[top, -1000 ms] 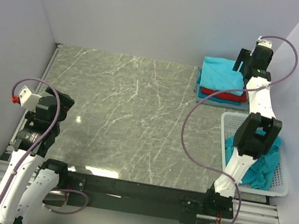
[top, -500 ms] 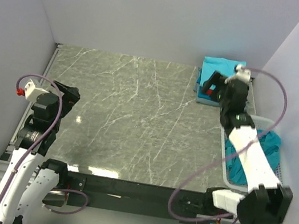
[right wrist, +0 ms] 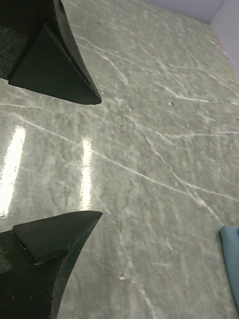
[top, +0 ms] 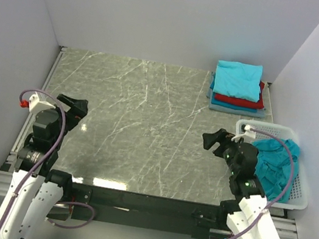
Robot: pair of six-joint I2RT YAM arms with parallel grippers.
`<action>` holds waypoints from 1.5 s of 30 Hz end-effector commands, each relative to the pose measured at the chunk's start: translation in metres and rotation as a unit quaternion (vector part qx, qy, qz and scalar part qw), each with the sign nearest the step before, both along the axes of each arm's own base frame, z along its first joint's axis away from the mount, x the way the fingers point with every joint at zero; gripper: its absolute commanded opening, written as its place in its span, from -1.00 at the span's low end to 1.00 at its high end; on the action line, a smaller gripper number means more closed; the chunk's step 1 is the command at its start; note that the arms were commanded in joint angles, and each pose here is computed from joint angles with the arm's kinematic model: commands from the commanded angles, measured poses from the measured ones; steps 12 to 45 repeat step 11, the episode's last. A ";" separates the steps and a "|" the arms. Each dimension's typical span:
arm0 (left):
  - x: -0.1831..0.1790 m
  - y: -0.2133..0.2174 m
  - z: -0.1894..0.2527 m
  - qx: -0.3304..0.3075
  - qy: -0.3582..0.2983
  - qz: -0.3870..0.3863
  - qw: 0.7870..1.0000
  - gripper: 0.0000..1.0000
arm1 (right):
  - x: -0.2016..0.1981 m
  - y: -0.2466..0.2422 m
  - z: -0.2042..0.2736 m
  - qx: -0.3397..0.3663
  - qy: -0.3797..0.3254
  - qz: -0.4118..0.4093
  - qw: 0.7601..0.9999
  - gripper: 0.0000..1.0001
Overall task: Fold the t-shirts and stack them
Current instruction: Reset both grippers
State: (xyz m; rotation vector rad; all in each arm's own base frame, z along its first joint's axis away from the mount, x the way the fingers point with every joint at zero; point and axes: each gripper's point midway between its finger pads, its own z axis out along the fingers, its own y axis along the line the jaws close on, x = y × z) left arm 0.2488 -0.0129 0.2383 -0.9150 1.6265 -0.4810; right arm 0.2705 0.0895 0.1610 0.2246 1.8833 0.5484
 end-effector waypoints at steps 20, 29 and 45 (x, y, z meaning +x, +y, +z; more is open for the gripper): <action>-0.013 -0.006 0.013 0.007 -0.034 -0.027 0.999 0.99 | -0.013 -0.010 0.019 0.010 -0.051 -0.025 0.998 0.87; -0.013 -0.006 0.013 0.007 -0.034 -0.027 0.999 0.99 | -0.013 -0.010 0.019 0.010 -0.051 -0.025 0.998 0.87; -0.013 -0.006 0.013 0.007 -0.034 -0.027 0.999 0.99 | -0.013 -0.010 0.019 0.010 -0.051 -0.025 0.998 0.87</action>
